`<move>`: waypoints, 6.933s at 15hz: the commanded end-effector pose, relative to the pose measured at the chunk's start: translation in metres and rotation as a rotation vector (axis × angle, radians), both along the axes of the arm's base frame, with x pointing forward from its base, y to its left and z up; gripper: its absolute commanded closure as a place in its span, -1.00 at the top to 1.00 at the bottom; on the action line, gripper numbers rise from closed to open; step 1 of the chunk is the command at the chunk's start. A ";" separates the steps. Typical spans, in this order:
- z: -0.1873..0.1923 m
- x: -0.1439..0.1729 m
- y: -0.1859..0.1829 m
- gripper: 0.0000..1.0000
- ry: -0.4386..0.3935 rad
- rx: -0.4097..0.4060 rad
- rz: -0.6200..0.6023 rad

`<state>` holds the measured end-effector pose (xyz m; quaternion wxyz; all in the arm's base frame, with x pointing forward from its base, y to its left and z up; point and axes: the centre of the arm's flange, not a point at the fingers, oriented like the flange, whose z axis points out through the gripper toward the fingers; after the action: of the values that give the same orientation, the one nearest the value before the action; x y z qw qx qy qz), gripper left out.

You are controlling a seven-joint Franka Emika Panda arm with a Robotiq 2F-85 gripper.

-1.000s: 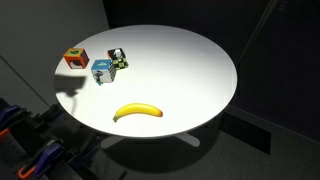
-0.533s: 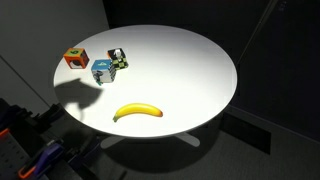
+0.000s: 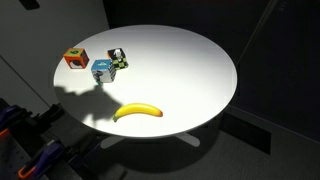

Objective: Turn the banana to the left

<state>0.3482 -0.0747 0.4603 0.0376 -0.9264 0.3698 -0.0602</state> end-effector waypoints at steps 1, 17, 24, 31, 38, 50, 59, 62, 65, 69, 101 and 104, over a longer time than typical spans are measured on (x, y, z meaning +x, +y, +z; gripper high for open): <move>-0.012 0.020 -0.025 1.00 0.005 -0.033 -0.086; -0.069 0.026 -0.057 1.00 0.101 -0.020 -0.121; -0.078 0.036 -0.073 1.00 0.145 -0.011 -0.158; -0.122 0.050 -0.109 1.00 0.134 0.005 -0.289; -0.161 0.074 -0.137 1.00 0.104 0.000 -0.336; -0.232 0.120 -0.161 1.00 0.244 -0.088 -0.353; -0.270 0.123 -0.133 1.00 0.289 -0.119 -0.344; -0.278 0.122 -0.133 1.00 0.273 -0.100 -0.328; -0.280 0.122 -0.132 1.00 0.286 -0.108 -0.328; -0.283 0.122 -0.132 1.00 0.282 -0.110 -0.327; -0.328 0.122 -0.120 -0.65 0.237 -0.134 -0.213; -0.320 0.124 -0.117 -0.65 0.241 -0.158 -0.139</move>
<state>0.4733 -0.1954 0.1215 -0.0763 -0.8835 0.4617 0.0229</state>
